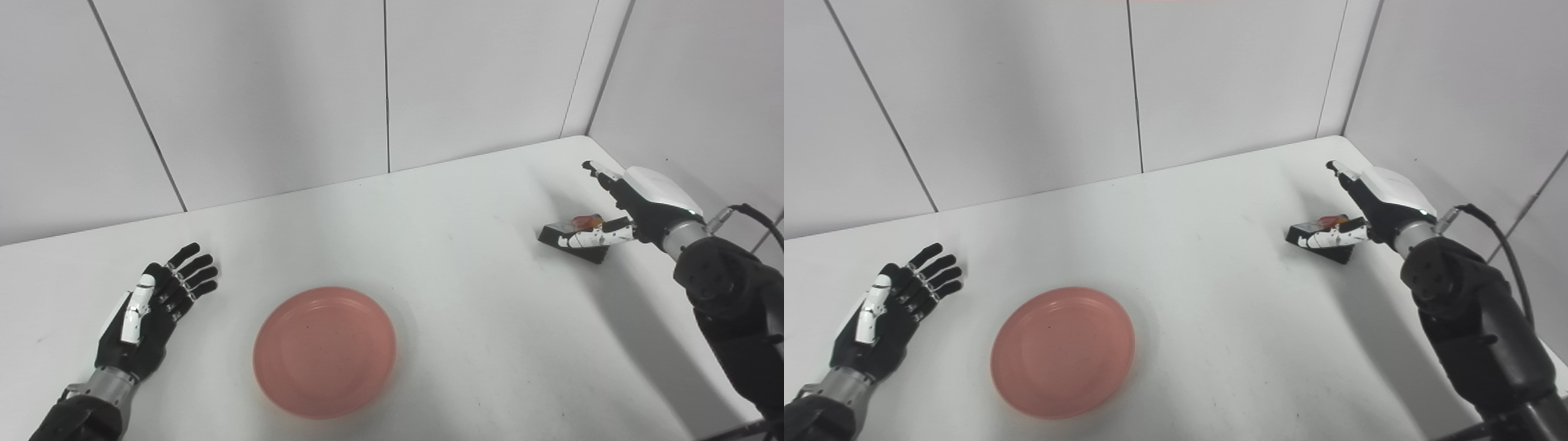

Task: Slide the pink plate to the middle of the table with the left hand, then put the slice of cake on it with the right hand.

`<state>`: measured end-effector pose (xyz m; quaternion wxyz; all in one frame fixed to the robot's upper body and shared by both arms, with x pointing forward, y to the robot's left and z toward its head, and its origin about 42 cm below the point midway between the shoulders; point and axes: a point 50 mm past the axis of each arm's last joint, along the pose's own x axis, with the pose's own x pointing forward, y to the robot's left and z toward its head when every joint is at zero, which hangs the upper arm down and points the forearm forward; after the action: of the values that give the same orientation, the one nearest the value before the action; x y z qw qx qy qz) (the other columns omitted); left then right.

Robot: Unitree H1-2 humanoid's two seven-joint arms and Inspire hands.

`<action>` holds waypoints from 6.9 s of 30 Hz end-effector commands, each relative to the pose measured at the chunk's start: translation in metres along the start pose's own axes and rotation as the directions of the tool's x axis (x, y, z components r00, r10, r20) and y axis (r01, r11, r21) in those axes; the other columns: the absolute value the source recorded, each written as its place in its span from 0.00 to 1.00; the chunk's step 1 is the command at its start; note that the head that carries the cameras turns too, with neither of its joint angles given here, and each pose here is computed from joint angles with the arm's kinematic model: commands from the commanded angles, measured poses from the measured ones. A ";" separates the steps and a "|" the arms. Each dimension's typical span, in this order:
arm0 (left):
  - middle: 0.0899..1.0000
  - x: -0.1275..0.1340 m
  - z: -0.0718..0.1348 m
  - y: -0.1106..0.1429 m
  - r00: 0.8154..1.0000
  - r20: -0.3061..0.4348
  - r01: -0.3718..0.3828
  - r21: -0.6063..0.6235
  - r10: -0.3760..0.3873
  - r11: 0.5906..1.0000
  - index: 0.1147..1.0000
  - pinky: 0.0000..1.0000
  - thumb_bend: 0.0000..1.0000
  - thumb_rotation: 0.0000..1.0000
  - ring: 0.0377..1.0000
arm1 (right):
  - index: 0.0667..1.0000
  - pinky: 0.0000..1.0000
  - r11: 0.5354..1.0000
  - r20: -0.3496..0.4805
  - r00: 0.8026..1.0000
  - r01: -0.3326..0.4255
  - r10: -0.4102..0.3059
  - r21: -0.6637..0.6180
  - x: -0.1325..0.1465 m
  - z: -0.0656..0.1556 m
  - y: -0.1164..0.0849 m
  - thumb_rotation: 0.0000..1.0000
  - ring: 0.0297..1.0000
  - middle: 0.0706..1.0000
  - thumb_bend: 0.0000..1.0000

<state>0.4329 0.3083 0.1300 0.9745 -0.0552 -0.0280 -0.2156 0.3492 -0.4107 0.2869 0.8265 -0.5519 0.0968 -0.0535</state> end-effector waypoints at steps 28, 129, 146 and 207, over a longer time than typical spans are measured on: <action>0.81 -0.049 -0.059 0.010 0.982 -0.184 -0.061 -0.087 0.044 0.994 0.80 0.79 0.52 0.97 0.81 | 0.95 0.77 0.995 -0.153 0.988 -0.046 0.033 -0.084 0.024 -0.022 -0.020 0.34 0.89 0.94 1.00; 0.77 -0.042 -0.051 -0.056 0.989 -0.148 -0.049 -0.201 0.019 0.978 0.75 0.75 0.51 0.92 0.77 | 0.51 0.36 0.990 0.301 0.954 0.054 -0.012 -0.131 0.001 0.110 -0.048 0.00 0.41 0.40 0.52; 0.83 -0.027 -0.032 -0.139 0.990 -0.135 -0.052 -0.162 0.030 0.985 0.81 0.84 0.46 1.00 0.84 | 0.51 0.31 0.986 0.567 0.812 -0.056 0.135 -0.155 -0.005 0.196 -0.004 0.00 0.36 0.39 0.52; 0.82 0.002 -0.010 -0.191 0.988 -0.133 -0.097 -0.094 0.084 0.991 0.80 0.86 0.47 1.00 0.84 | 0.45 0.25 0.911 0.665 0.626 -0.225 0.407 -0.345 -0.027 0.246 0.119 0.00 0.29 0.43 0.53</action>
<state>0.3570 0.1317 0.1515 0.9766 -0.0997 0.0156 -0.1899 0.3733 -0.1381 0.2603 0.7290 -0.5859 -0.1098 0.3365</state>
